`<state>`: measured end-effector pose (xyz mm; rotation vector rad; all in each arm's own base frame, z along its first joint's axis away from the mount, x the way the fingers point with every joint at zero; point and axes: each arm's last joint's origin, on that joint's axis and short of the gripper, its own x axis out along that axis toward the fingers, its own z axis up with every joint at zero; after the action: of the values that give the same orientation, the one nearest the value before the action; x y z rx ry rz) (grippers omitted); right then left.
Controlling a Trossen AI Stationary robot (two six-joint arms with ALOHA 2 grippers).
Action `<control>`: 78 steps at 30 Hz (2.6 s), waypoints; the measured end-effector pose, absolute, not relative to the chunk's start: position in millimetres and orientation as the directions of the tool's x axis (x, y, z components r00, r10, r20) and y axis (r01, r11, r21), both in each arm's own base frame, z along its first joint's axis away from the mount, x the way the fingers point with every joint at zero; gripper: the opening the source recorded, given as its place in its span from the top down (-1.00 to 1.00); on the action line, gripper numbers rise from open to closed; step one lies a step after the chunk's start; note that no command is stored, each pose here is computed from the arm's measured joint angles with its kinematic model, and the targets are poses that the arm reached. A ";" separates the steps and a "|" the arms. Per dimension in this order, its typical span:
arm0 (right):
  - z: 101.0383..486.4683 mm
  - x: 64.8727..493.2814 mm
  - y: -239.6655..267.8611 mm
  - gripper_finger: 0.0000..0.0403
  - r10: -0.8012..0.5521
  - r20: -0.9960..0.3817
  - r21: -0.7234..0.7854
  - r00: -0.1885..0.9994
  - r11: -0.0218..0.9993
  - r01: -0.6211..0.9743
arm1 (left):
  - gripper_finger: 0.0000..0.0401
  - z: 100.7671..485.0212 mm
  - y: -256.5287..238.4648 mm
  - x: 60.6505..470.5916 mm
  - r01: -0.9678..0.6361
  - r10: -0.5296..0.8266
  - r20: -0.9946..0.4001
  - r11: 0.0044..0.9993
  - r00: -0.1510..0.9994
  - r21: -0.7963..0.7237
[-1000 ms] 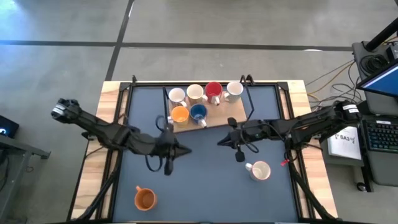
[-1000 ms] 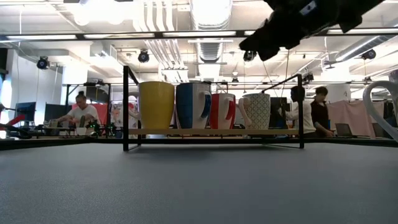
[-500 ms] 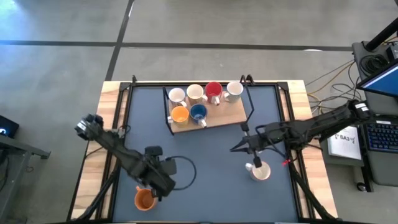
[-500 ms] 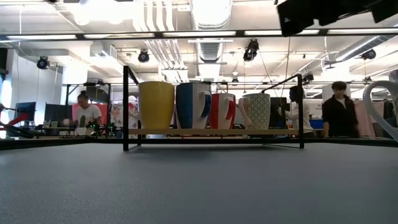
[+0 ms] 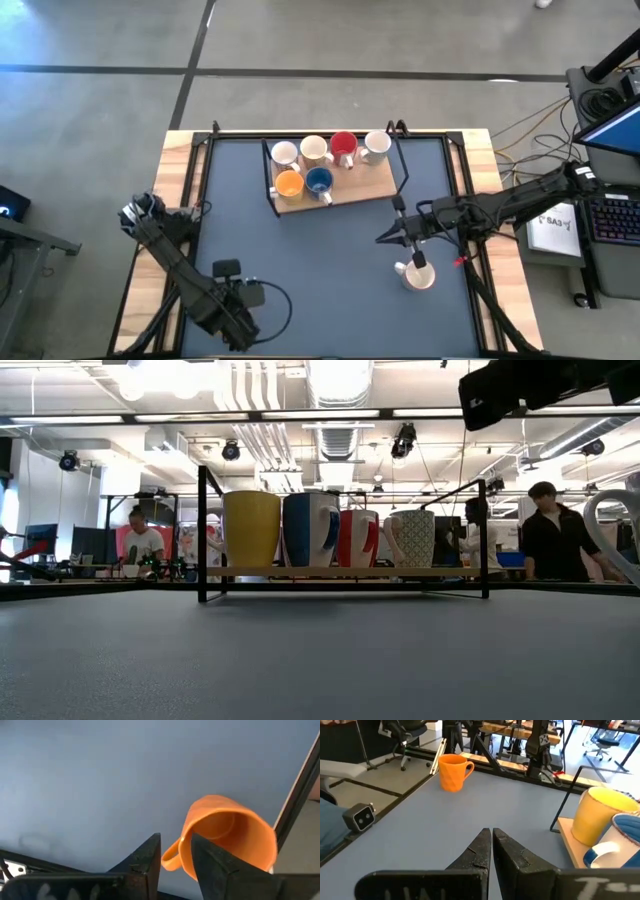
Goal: Place coffee mugs
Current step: Put the orange mug on the shelf
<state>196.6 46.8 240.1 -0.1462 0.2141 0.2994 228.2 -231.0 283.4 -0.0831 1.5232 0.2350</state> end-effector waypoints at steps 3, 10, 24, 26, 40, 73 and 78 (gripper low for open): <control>238.8 196.9 49.4 0.96 0.287 -0.237 -0.106 0.928 0.942 -0.319 | 0.54 272.7 -236.3 223.6 -0.186 0.100 -0.994 0.978 0.033 0.092; 234.9 196.7 57.1 0.96 0.320 -0.256 -0.103 0.912 0.929 -0.355 | 0.61 245.4 -239.7 222.0 -0.183 0.082 -0.996 0.980 0.037 0.074; 235.3 195.1 61.6 0.96 0.341 -0.253 -0.085 0.905 0.924 -0.372 | 0.62 228.1 -245.8 219.3 -0.174 0.014 -0.999 0.985 0.034 0.008; 235.2 195.2 61.6 0.96 0.340 -0.254 -0.085 0.905 0.925 -0.371 | 0.57 227.5 -245.6 219.4 -0.175 0.015 -0.999 0.985 0.034 0.009; 235.2 195.3 61.5 0.96 0.339 -0.254 -0.086 0.906 0.925 -0.370 | 0.87 218.7 -248.8 214.0 -0.140 -0.009 -1.000 0.990 0.013 -0.011; 254.1 160.5 50.9 0.96 0.341 -0.228 -0.184 0.912 0.905 -0.384 | 0.97 292.7 -126.6 321.8 -0.401 0.406 -0.579 0.904 0.707 0.145; 256.2 154.7 49.1 0.96 0.341 -0.225 -0.183 0.913 0.905 -0.384 | 0.97 299.5 -95.7 339.4 -0.474 0.456 -0.528 0.873 0.716 0.111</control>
<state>154.7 49.1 256.2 -0.2263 0.1902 0.3766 339.4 -95.7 299.5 -0.0328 0.5758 0.5151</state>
